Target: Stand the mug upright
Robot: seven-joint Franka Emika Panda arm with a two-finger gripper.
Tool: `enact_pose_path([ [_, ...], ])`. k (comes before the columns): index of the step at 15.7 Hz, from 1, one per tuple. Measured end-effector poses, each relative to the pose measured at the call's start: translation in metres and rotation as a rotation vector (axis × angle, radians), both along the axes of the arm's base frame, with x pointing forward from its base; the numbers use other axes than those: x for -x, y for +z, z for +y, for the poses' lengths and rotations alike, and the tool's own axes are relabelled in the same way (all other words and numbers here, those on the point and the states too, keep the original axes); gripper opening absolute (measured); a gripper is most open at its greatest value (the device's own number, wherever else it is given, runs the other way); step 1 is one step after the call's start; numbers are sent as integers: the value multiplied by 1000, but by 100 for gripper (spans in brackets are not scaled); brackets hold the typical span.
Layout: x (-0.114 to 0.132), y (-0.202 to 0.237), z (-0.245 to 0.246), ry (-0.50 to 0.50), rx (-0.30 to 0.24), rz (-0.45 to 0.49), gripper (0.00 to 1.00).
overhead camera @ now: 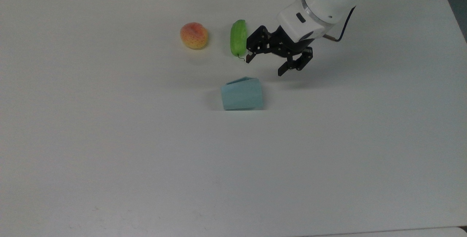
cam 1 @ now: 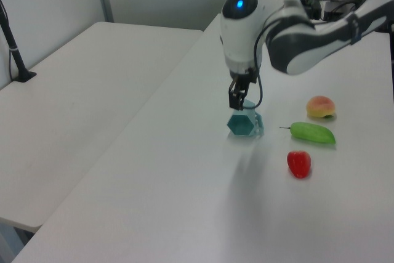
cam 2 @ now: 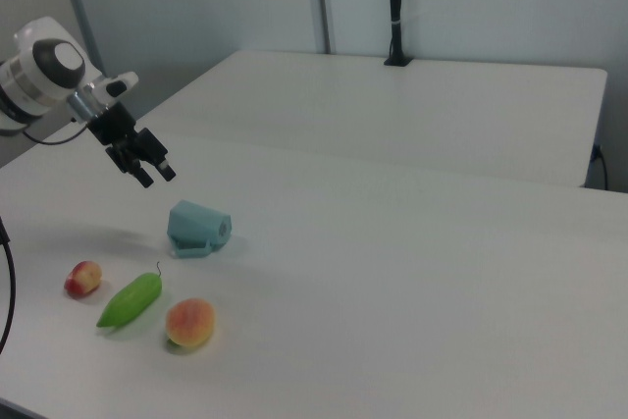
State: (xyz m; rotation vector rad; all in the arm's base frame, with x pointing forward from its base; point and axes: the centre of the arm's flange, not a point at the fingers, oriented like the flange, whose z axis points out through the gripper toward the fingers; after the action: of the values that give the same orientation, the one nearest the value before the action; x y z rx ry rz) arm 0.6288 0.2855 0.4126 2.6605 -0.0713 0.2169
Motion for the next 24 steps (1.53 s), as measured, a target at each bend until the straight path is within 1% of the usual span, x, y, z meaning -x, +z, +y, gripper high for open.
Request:
enact_pose_path([
  [5, -10, -45, 2, 3, 74, -37, 100],
  [6, -12, -53, 1, 10, 96, -44, 100],
  [9, -11, -86, -5, 24, 192, -58, 100],
  [13, -3, -113, -13, 51, 273, -50, 100],
  [16, 0, -122, -18, 69, 309, -46, 100],
  [18, 0, -124, -20, 75, 321, -48, 97],
  [19, 1, -126, -21, 77, 325, -45, 89],
  [21, 2, -125, -23, 84, 343, -49, 66],
  [24, 1, -115, -24, 81, 345, -63, 36],
])
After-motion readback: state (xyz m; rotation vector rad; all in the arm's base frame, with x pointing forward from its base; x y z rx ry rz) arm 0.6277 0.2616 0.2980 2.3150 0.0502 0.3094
